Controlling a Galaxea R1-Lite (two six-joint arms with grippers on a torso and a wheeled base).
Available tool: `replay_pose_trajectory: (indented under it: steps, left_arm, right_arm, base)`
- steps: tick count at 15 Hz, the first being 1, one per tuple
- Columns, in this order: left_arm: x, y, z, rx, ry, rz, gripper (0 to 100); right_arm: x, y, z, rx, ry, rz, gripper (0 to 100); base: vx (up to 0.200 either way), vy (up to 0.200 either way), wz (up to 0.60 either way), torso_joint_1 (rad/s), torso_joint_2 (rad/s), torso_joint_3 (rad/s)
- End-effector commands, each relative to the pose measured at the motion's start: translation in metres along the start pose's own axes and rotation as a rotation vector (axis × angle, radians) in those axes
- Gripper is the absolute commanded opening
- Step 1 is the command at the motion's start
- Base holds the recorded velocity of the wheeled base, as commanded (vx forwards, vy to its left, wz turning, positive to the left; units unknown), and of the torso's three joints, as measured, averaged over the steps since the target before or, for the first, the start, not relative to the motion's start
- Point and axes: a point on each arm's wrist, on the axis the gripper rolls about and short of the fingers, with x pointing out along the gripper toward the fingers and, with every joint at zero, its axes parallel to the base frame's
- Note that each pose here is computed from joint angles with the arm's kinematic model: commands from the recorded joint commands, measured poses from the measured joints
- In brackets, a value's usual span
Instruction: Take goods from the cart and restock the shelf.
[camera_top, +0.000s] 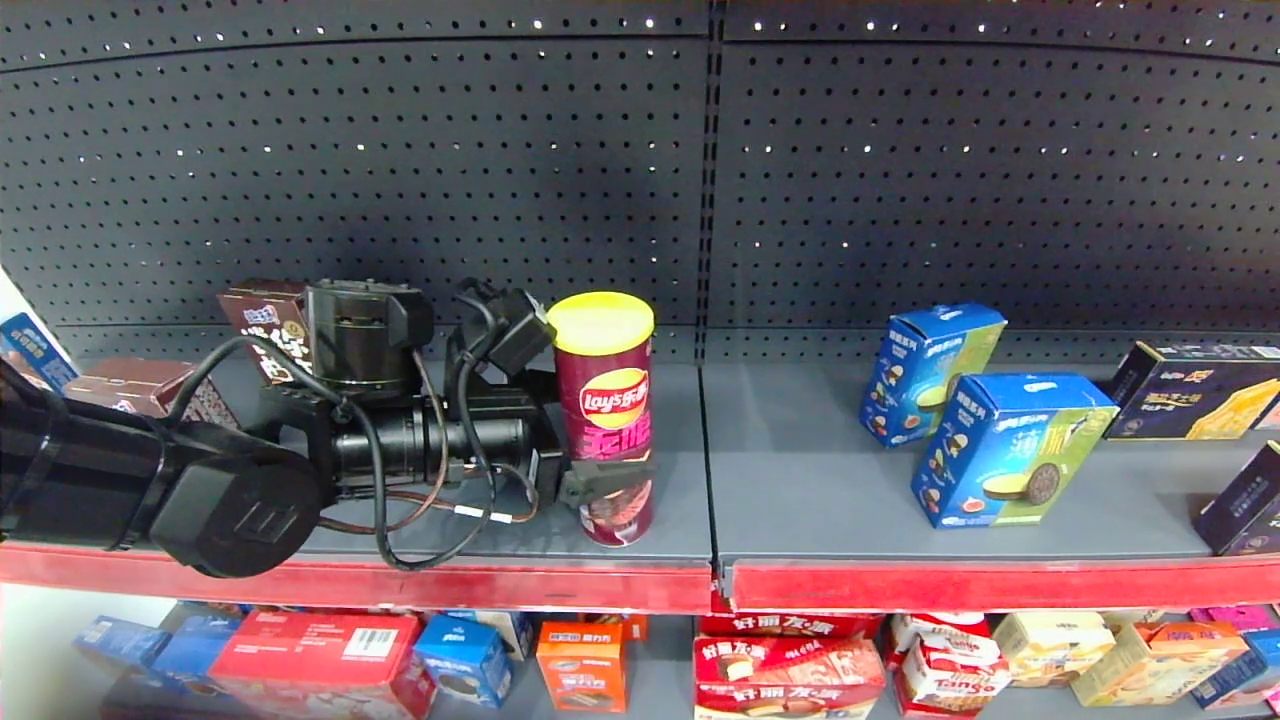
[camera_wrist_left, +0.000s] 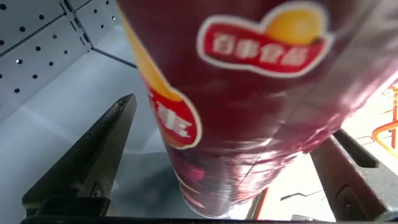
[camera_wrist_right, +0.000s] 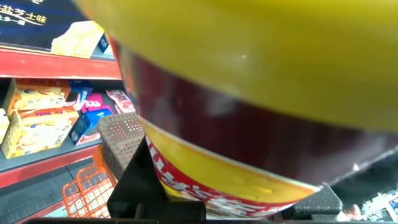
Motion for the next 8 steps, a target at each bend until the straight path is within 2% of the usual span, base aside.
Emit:
replay_pose_trajectory:
  steps: [1,8]
  left_arm:
    - [-0.0021,-0.001,-0.0006,-0.002,0.001,0.001,100]
    - [-0.0116,-0.0054,-0.0058,-0.008,0.019,0.024,100]
  right_arm:
    - [0.0003,0.0,0.0002,-0.002,0.001,0.001,0]
    - [-0.0006,-0.0024,0.0018,0.005,-0.006,-0.004,0]
  base:
    - [0.0,0.0,0.0,0.0,0.0,0.0]
    - [0.0,0.0,0.0,0.0,0.0,0.0]
